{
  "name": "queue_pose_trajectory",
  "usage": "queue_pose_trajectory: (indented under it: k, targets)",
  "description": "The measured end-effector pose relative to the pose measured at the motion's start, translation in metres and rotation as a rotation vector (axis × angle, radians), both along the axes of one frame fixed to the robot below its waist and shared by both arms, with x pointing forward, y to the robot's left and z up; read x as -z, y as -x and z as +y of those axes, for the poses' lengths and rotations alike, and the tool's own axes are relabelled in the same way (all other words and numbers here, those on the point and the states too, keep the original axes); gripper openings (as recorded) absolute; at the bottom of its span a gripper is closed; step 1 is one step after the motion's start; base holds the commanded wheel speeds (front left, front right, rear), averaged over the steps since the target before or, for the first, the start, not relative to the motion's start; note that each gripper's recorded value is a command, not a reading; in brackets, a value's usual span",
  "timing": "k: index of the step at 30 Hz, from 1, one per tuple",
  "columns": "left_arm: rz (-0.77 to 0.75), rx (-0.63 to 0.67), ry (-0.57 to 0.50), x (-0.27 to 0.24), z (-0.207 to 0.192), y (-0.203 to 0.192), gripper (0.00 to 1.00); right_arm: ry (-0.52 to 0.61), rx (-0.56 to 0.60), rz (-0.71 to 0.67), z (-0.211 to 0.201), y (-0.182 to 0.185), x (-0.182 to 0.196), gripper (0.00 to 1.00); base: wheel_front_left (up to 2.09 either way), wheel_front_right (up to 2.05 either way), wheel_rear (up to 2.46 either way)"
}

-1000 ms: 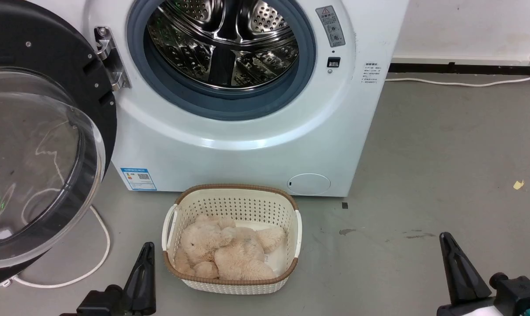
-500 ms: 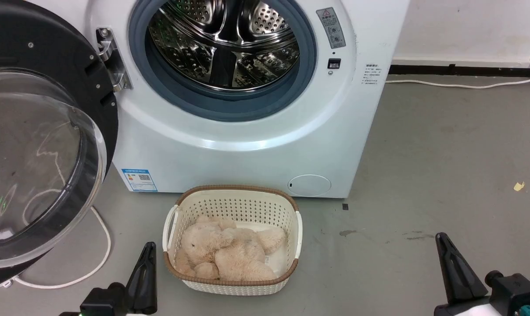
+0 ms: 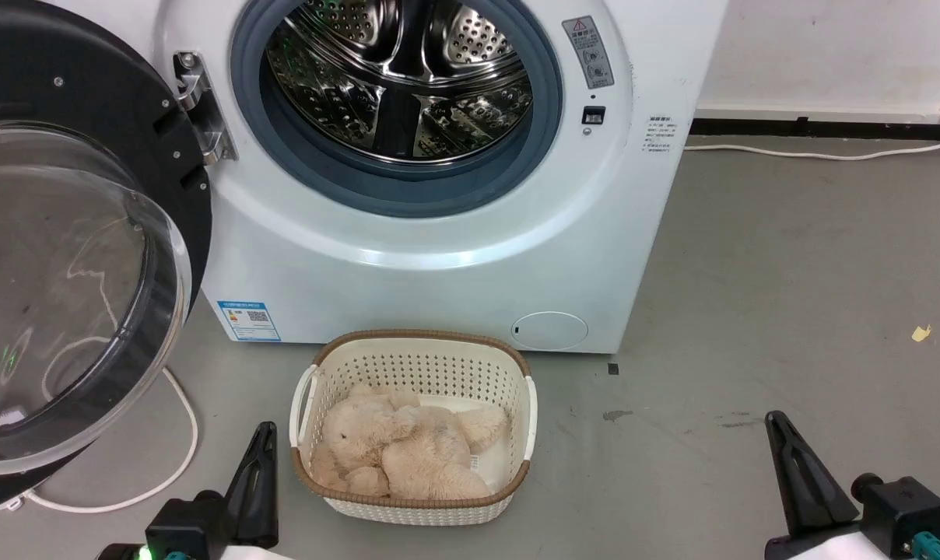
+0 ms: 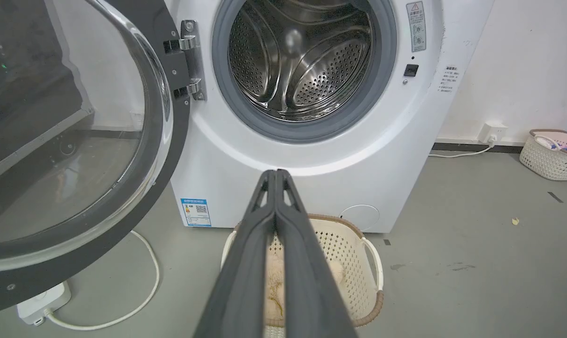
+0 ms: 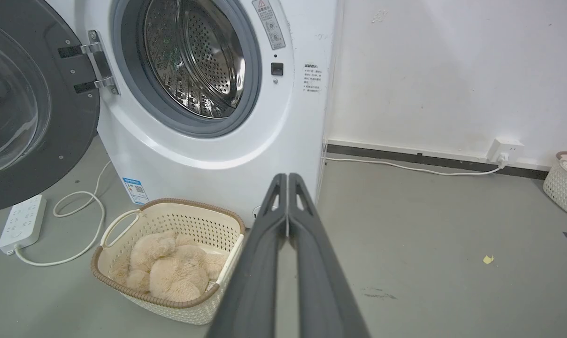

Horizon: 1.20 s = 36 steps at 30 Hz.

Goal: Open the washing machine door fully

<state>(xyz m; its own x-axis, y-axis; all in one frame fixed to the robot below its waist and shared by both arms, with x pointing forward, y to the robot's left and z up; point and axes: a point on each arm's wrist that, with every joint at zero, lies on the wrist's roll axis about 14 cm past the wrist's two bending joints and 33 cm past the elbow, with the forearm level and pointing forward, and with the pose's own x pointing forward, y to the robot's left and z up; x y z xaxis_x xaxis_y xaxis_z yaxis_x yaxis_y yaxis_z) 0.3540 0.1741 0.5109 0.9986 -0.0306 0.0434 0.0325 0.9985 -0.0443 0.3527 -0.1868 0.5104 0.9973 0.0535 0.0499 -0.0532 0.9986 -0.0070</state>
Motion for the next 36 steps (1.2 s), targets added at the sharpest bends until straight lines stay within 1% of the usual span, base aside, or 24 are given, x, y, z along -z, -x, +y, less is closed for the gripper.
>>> queue_pose_trajectory:
  k: [36]
  targets:
    - [0.02, -0.009, -0.035, -0.0038, 0.0002, -0.0052, 0.0, 0.013, -0.03, 0.026, 0.01, -0.007, -0.0042, 0.0, 0.0, 0.0, 0.0]
